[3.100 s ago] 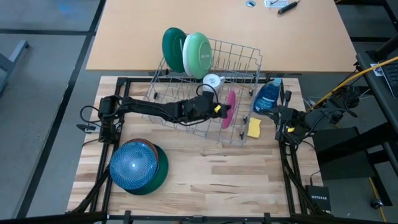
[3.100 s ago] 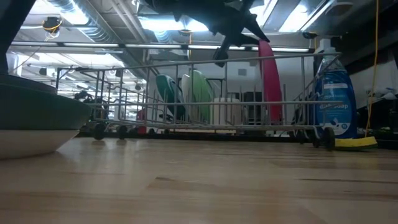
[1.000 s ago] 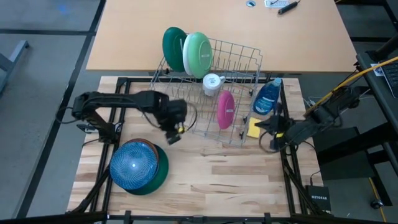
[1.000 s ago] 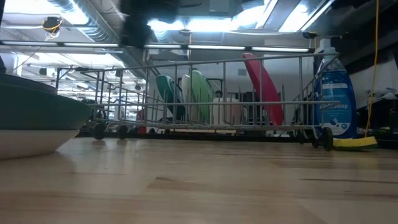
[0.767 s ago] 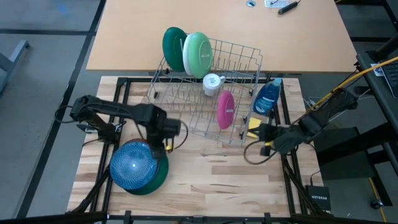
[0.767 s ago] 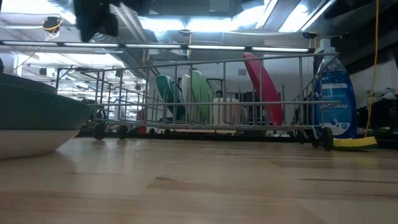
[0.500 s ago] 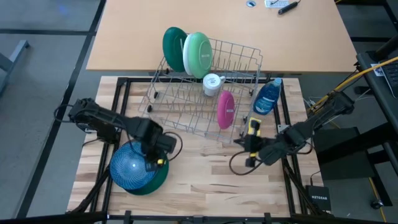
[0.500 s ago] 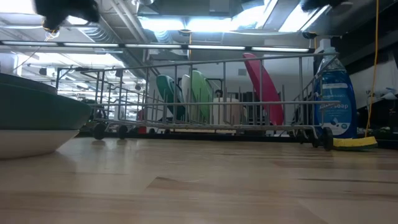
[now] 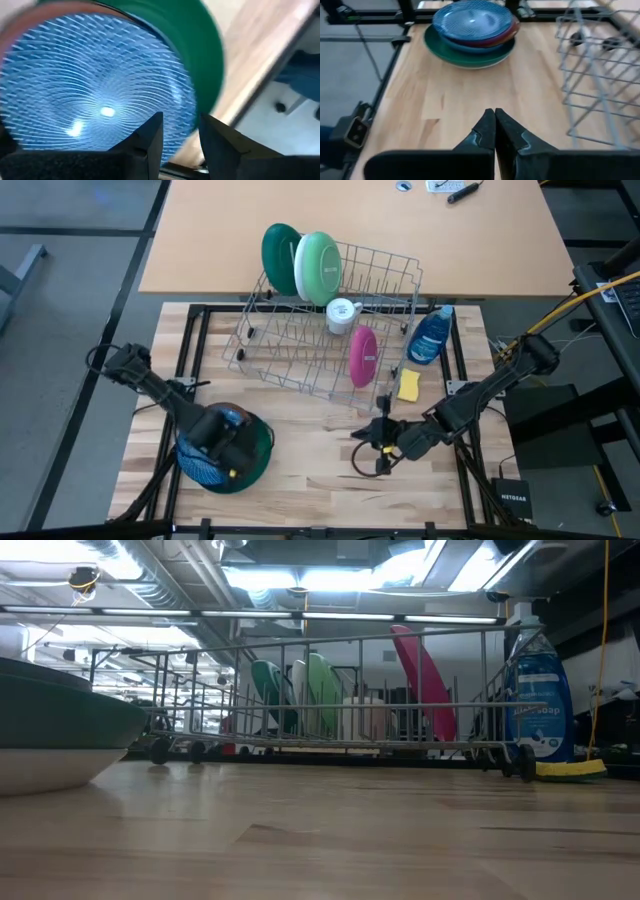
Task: Sort dishes
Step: Put the blue patterned plate in the dish rack
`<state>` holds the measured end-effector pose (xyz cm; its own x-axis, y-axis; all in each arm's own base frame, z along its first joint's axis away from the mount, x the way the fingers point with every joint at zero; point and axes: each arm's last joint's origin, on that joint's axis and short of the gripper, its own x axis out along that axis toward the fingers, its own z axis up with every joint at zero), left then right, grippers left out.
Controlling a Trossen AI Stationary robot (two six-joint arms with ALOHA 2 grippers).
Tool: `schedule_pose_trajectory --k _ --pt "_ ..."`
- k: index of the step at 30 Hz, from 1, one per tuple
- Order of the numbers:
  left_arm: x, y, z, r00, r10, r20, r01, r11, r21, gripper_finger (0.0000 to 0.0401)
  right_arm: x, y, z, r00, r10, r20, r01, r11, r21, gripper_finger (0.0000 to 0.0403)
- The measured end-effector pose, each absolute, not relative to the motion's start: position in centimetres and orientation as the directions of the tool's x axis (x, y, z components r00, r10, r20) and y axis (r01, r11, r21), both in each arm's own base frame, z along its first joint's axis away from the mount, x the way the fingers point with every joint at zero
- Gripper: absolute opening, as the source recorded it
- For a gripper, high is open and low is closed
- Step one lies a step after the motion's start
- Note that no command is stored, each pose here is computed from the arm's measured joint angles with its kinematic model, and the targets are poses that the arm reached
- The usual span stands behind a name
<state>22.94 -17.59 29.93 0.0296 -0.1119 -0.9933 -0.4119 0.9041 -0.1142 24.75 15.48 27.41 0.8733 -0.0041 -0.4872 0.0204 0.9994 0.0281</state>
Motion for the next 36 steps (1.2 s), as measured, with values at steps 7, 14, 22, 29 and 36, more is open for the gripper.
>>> schedule_pose_trajectory --k 7,14,22,29,36 --pt "21.3 -21.8 29.6 0.098 -0.183 -0.978 -0.373 0.905 -0.207 0.0114 25.2 16.0 26.5 0.853 0.044 -0.520 0.008 0.995 0.097 0.0001" --pt "19.3 -25.6 27.3 0.033 -0.140 -0.990 -0.305 0.942 -0.143 0.0114 25.7 16.4 25.8 0.845 0.057 -0.532 0.005 0.993 0.114 0.0001" --pt "18.0 -28.2 24.0 -0.044 -0.039 -0.998 -0.236 0.971 -0.027 0.0114 25.9 16.5 25.5 0.845 0.058 -0.531 0.005 0.993 0.115 0.0001" --pt "17.4 -27.9 23.3 -0.111 0.064 -0.992 -0.243 0.966 0.090 0.0114 25.9 16.5 25.5 0.845 0.057 -0.531 0.005 0.993 0.114 0.0001" --pt "17.3 -27.9 23.3 -0.115 0.061 -0.992 -0.230 0.969 0.086 0.0114 25.9 16.5 25.5 0.846 0.056 -0.531 0.006 0.993 0.114 0.0001"
